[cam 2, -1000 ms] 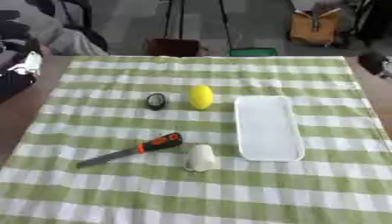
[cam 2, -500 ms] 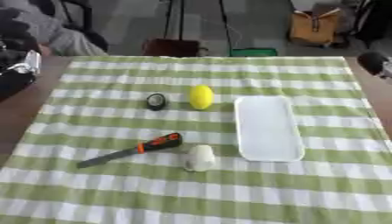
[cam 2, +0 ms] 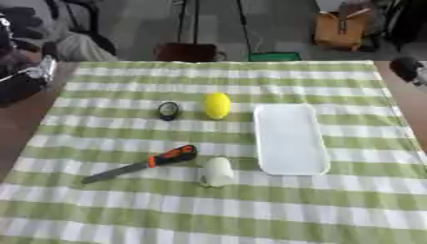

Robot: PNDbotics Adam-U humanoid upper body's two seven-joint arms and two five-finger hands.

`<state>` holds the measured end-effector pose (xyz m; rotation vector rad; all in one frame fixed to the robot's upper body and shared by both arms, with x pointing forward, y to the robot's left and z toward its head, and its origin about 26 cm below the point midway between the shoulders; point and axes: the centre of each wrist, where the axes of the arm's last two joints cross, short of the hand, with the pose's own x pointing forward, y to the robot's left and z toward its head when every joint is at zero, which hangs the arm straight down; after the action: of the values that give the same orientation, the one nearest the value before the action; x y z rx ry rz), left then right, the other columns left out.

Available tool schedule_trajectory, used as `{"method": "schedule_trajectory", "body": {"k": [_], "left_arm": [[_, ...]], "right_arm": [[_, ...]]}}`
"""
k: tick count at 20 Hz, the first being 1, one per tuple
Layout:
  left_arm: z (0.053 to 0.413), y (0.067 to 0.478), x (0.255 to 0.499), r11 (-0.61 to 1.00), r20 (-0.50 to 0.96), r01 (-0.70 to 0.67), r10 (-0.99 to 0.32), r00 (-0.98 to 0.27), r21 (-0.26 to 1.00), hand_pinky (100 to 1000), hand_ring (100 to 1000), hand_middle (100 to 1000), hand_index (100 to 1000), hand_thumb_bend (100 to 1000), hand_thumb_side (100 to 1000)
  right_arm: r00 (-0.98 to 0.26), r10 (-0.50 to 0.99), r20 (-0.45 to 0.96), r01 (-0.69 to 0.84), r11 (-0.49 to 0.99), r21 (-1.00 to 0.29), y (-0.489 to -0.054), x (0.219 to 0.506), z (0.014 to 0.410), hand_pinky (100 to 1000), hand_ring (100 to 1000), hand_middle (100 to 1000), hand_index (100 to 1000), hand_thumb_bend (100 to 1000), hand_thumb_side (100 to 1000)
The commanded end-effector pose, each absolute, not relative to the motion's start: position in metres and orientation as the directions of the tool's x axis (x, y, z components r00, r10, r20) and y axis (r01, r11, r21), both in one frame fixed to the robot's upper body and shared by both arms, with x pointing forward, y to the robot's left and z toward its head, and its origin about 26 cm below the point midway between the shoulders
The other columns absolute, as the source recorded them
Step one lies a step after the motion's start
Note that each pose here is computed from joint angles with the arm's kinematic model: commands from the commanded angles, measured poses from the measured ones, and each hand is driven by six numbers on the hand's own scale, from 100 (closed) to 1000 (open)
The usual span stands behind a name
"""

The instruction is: Pick up objects on the table and place them in the box.

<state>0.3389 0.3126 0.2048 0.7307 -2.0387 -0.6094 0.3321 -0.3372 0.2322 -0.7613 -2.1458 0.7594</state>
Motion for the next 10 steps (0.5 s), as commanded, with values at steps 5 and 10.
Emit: {"method": "schedule_trajectory", "body": {"k": [5,10], "left_arm": [[0.231,0.315,0.371,0.434,0.341,-0.164,-0.848,-0.405,0.886,745,791,852,832,362,223],[0.213,0.292,0.398,0.315,0.292,-0.012,-0.892,-0.344,0.949,795,833,864,864,454,267]], "right_arm": [[-0.582,0.712,0.394,0.274,0.627,-0.729,-0.335,0.334,0.242,531,590,668,850,700,525],[-0.585,0.709,0.394,0.258,0.623,-0.738,-0.334,0.335,0.242,530,590,668,851,700,524]]}}
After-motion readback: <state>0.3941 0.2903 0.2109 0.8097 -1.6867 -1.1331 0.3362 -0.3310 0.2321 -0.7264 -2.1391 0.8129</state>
